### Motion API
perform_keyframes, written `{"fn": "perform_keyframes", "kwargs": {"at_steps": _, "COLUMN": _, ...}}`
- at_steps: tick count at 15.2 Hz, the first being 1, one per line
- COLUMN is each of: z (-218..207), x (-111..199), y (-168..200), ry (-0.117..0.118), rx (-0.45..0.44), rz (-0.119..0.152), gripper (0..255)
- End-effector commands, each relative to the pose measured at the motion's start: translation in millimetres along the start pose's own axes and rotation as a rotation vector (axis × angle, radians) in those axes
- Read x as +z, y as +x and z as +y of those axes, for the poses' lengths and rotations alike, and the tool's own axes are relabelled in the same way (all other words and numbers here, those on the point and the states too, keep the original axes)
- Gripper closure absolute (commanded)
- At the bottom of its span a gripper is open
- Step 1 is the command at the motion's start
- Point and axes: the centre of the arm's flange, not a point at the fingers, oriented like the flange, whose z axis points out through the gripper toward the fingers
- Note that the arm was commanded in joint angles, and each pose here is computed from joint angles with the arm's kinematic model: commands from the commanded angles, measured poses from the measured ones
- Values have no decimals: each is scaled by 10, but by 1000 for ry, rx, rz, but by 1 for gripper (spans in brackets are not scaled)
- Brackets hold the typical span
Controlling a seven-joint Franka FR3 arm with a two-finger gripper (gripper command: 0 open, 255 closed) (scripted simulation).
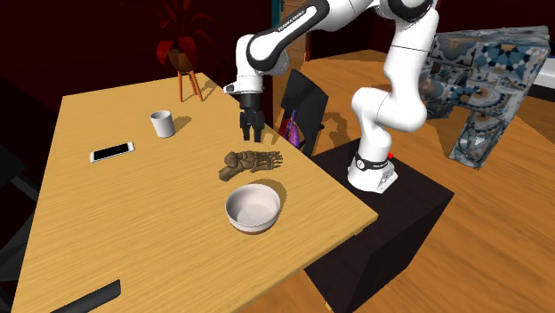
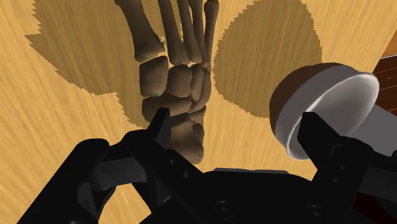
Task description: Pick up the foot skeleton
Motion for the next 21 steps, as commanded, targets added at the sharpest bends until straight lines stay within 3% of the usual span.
{"fn": "perform_keyframes", "kwargs": {"at_steps": 1, "z": 247, "x": 157, "y": 45, "ry": 23, "rx": -9, "rz": 6, "gripper": 0}}
{"fn": "perform_keyframes", "kwargs": {"at_steps": 3, "z": 438, "x": 288, "y": 76, "ry": 43, "rx": -13, "rz": 7, "gripper": 0}}
{"fn": "perform_keyframes", "kwargs": {"at_steps": 12, "z": 604, "x": 641, "y": -14, "ry": 43, "rx": -13, "rz": 7, "gripper": 0}}
{"fn": "perform_keyframes", "kwargs": {"at_steps": 13, "z": 605, "x": 646, "y": -7, "ry": 43, "rx": -13, "rz": 7, "gripper": 255}}
{"fn": "perform_keyframes", "kwargs": {"at_steps": 21, "z": 601, "x": 648, "y": -11, "ry": 43, "rx": -13, "rz": 7, "gripper": 255}}
